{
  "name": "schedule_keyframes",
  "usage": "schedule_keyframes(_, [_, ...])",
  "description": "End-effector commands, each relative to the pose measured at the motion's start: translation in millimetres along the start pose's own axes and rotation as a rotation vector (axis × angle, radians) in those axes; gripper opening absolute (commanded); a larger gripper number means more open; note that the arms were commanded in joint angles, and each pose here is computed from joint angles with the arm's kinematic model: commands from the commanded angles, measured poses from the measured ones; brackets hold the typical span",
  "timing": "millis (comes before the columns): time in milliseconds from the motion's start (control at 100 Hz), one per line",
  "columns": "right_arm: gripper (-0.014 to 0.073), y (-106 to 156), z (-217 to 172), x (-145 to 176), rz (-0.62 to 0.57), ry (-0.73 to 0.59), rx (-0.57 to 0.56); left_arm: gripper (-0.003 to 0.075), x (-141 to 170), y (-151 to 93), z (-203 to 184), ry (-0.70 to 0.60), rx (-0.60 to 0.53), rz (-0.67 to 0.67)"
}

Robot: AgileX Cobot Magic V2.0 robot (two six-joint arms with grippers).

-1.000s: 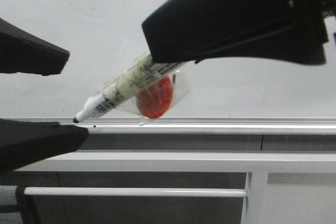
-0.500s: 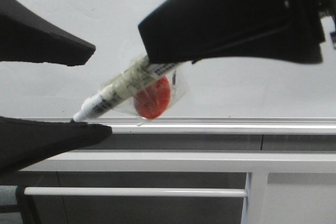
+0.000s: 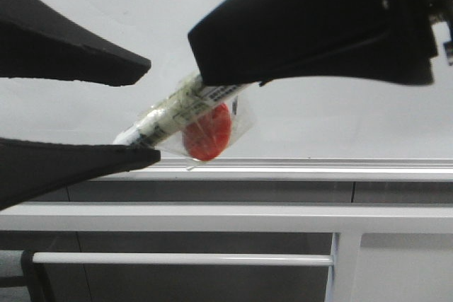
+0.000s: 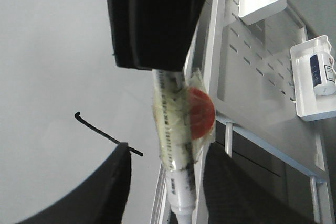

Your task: Write number 1 on whiteboard

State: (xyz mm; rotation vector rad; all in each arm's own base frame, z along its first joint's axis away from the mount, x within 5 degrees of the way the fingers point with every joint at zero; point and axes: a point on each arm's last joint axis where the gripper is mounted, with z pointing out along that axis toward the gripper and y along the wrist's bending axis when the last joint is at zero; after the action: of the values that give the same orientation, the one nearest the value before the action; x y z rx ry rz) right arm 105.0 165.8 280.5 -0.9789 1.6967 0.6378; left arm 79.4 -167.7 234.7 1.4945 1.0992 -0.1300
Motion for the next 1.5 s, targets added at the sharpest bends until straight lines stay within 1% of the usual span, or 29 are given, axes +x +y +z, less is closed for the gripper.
schedule_keyframes(0, [-0.0053, -4.6, -2.8, -16.1, -0.007, -0.075, 0.04, 0.0269, -11.1, 14.3, -0.1, -0.054, -0.098, 0.004])
schedule_keyframes(130, [-0.0053, -4.0, -2.8, -16.0, -0.007, -0.073, 0.036, 0.0269, -9.9, 13.8, 3.2, -0.045, -0.106, 0.005])
schedule_keyframes(380, [-0.0053, -3.8, -2.8, -16.3, -0.007, -0.072, 0.033, 0.0258, -3.9, 6.9, 15.2, 0.0, -0.084, 0.01])
schedule_keyframes(450, [-0.0053, -3.8, -2.8, -16.3, -0.007, -0.072, 0.033, 0.0258, -3.2, 10.4, 15.6, 0.005, -0.127, -0.015])
schedule_keyframes(530, [-0.0053, -3.8, -2.8, -16.3, -0.007, -0.072, 0.033, 0.0258, -2.5, 17.3, 14.4, 0.009, -0.203, -0.056])
schedule_keyframes(590, [-0.0053, -3.9, -2.8, -16.5, -0.007, -0.073, 0.035, 0.0258, -1.9, 20.0, 13.8, 0.012, -0.235, -0.074])
schedule_keyframes(1070, [-0.0053, -6.0, -3.1, -18.4, -0.01, -0.095, 0.058, 0.0256, -1.5, 19.4, 14.0, 0.016, -0.228, -0.078])
schedule_keyframes(1140, [-0.0053, -6.5, -3.2, -18.9, -0.01, -0.1, 0.063, 0.0221, -1.9, 19.3, 14.0, 0.013, -0.227, -0.073])
schedule_keyframes(1260, [-0.0053, -7.2, -3.3, -19.6, -0.01, -0.108, 0.071, 0.008, -2.0, 19.3, 14.0, 0.012, -0.227, -0.071])
schedule_keyframes(1360, [-0.0053, -7.8, -1.6, -19.2, -0.01, -0.107, 0.078, -0.0016, -2.3, 19.5, 13.7, 0.009, -0.228, -0.069])
schedule_keyframes(1490, [-0.0053, -8.1, 5.3, -15.6, -0.012, -0.082, 0.082, -0.002, -3.5, 20.1, 13.0, -0.002, -0.23, -0.055])
